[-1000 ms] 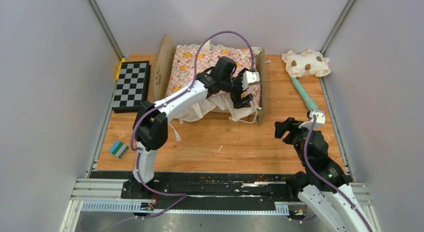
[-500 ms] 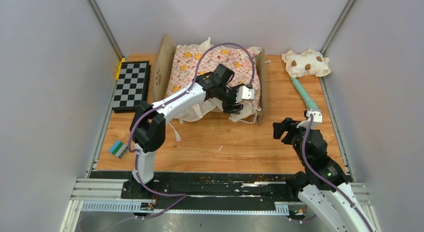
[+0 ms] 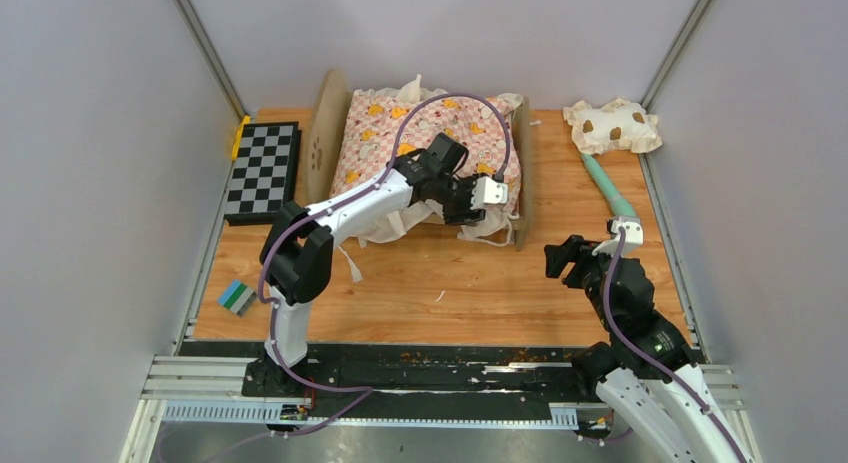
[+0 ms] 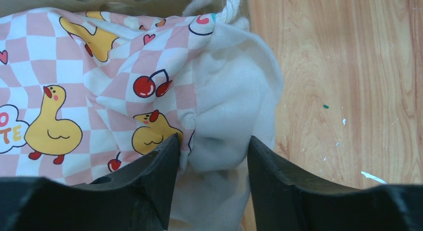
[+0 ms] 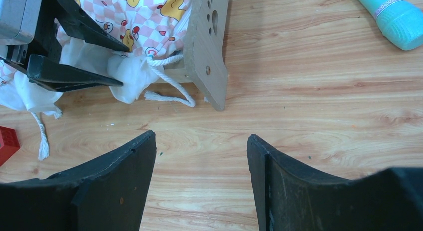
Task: Set up the pet bed
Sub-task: Cross the ropes on the bed frame.
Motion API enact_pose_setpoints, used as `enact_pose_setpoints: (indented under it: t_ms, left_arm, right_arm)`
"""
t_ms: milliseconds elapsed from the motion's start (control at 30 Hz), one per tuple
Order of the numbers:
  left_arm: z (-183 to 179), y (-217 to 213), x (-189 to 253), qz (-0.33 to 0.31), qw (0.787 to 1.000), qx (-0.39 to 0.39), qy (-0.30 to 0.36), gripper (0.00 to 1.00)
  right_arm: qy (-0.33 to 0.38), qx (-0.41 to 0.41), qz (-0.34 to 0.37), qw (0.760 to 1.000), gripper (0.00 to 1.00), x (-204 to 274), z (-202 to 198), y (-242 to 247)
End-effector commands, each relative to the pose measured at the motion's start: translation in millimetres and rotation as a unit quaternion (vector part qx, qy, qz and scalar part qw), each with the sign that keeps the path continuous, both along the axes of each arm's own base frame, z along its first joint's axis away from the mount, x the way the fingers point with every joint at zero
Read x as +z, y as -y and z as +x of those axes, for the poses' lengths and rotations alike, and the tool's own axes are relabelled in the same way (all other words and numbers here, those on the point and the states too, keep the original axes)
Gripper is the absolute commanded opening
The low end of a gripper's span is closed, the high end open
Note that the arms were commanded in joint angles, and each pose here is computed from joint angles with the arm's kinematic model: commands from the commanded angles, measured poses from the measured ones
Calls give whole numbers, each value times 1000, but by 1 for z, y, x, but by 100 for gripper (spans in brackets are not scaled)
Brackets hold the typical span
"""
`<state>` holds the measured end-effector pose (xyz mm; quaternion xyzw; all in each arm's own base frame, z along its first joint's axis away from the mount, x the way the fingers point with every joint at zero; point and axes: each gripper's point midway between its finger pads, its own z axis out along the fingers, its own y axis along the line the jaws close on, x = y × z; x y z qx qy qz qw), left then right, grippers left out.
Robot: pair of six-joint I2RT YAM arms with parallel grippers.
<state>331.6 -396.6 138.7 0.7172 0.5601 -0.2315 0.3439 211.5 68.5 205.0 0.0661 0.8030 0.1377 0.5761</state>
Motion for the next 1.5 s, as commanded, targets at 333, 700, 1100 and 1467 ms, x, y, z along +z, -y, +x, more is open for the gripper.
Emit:
enact_pose_setpoints:
  t_ms: [333,700,1100,1467]
  left_arm:
    - [-1,6,-11,2,1000,-6,-12,62]
    - [-5,8,-25,22,999,-17,-45,32]
    - [3,21,33,-29,998,20,-48,0]
    - [30,54,63,-90,995,40,-37,0]
  right_arm:
    - [24,6,9,1000,67,15,0,-1]
    - [26,4,6,1000,67,16,-1,1]
    - [28,5,19,999,67,10,3,-4]
    - [22,-9,40,999,67,-2,8,-6]
